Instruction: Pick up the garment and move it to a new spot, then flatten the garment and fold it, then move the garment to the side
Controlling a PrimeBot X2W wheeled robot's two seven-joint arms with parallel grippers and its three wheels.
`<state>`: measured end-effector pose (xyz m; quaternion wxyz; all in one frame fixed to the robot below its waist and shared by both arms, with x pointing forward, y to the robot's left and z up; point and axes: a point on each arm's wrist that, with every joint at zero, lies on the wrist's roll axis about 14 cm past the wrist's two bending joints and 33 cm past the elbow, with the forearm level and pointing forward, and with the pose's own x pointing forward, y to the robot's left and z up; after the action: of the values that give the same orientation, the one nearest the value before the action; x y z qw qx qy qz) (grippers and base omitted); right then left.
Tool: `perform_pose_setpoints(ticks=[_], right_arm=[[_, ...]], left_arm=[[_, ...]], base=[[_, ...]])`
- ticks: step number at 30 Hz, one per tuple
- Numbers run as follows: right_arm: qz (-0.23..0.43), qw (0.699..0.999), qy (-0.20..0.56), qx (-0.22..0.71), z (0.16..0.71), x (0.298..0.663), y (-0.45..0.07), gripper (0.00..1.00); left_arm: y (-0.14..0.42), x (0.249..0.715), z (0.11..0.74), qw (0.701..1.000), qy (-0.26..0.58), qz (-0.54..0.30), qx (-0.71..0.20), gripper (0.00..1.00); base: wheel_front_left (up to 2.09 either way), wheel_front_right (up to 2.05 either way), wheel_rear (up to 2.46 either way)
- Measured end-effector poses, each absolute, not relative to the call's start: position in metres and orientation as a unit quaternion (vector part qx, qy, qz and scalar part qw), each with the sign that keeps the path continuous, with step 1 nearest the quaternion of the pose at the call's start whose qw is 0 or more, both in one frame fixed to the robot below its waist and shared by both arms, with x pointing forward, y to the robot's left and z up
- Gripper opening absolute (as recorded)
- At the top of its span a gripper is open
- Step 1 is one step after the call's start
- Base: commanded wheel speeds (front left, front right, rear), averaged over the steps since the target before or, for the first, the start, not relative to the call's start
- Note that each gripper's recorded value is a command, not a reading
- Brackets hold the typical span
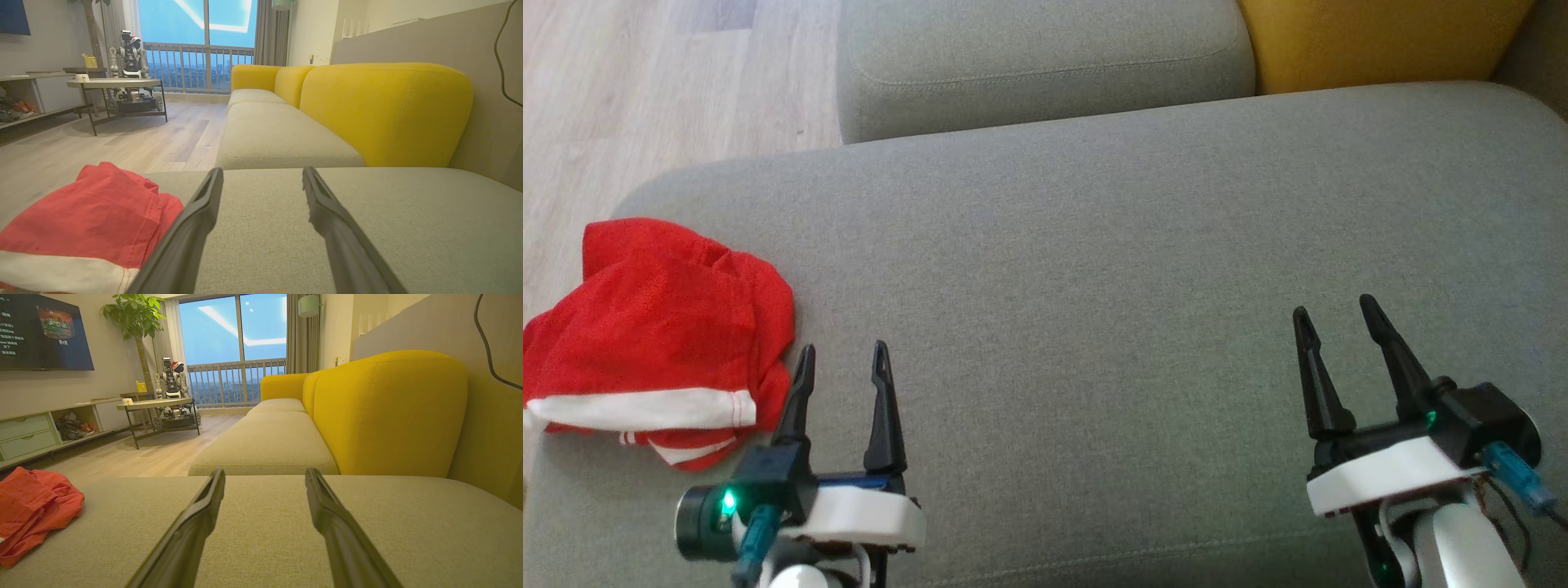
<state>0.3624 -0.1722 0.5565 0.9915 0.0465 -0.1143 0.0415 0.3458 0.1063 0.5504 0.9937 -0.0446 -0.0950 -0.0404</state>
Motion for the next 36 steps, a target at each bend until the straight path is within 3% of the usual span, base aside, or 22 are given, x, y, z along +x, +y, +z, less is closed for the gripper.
perform_pose_setpoints(ticks=[36], right_arm=[[0.057,0.990,-0.108,0.070,0.552,0.368,-0.161,1.00]], left_arm=[[0.122,0.345,0.530,0.996,-0.070,-0.039,-0.046,1.00]], base=[[0.00,0.00,0.00]])
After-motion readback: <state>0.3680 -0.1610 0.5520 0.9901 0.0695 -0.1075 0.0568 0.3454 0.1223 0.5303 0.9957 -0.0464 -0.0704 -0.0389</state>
